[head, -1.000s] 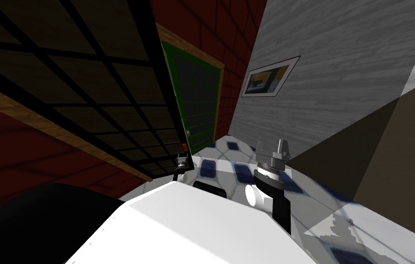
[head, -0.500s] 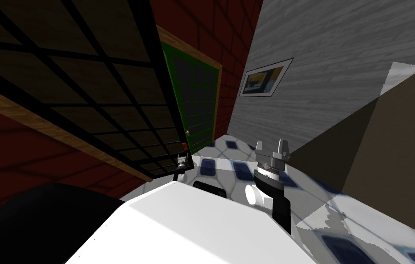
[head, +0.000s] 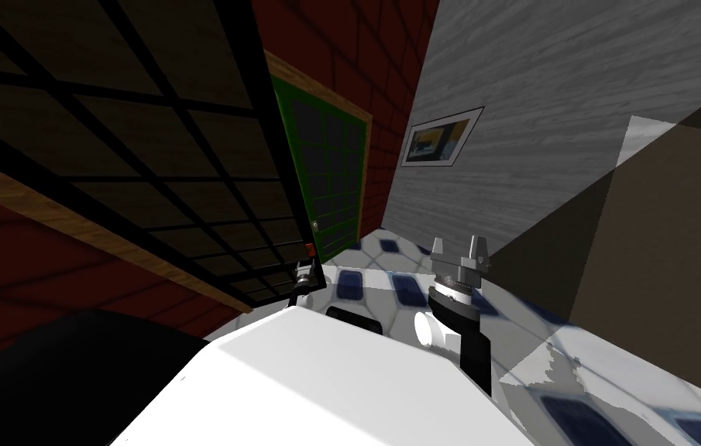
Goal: Pull the door open
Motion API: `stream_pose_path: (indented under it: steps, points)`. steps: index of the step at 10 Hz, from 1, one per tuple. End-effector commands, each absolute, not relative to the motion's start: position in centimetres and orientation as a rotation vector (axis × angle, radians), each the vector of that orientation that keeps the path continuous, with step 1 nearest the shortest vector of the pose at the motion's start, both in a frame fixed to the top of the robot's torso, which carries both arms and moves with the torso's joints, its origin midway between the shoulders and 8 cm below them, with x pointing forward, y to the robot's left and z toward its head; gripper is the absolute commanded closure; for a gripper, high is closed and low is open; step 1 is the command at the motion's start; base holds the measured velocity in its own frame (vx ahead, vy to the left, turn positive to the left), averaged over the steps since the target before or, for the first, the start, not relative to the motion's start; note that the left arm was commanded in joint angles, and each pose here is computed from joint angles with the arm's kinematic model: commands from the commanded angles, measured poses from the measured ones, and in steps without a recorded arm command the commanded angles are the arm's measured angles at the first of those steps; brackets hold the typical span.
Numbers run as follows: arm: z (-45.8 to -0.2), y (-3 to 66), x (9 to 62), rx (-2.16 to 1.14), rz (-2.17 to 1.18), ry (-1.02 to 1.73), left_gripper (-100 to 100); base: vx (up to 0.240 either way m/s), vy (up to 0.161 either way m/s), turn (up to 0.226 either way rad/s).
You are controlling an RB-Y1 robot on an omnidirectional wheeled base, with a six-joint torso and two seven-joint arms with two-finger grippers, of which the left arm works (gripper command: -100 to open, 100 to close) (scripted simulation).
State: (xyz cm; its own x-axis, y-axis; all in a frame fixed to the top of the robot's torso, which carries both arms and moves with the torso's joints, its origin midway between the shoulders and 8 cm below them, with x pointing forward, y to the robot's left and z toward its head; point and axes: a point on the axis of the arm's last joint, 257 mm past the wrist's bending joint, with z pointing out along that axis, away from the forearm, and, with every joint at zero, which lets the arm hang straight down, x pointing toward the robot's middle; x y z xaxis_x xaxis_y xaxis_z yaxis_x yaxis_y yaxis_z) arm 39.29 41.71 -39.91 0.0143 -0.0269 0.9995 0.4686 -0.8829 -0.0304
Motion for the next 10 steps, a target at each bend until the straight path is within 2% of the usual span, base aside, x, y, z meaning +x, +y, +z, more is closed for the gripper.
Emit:
stream_pose_path:
  steps: [1, 9, 10]
  points:
    - [-40.1, 43.1, 38.5, -1.940, -1.927, -0.463, -100, 0.185, -0.007, -0.052]
    - [-40.0, 48.9, 35.3, -1.922, -1.910, -0.484, -100, 0.144, 0.003, -0.039]
    - [-40.0, 48.9, 35.3, -1.922, -1.910, -0.484, 100, -0.008, 0.003, 0.006]
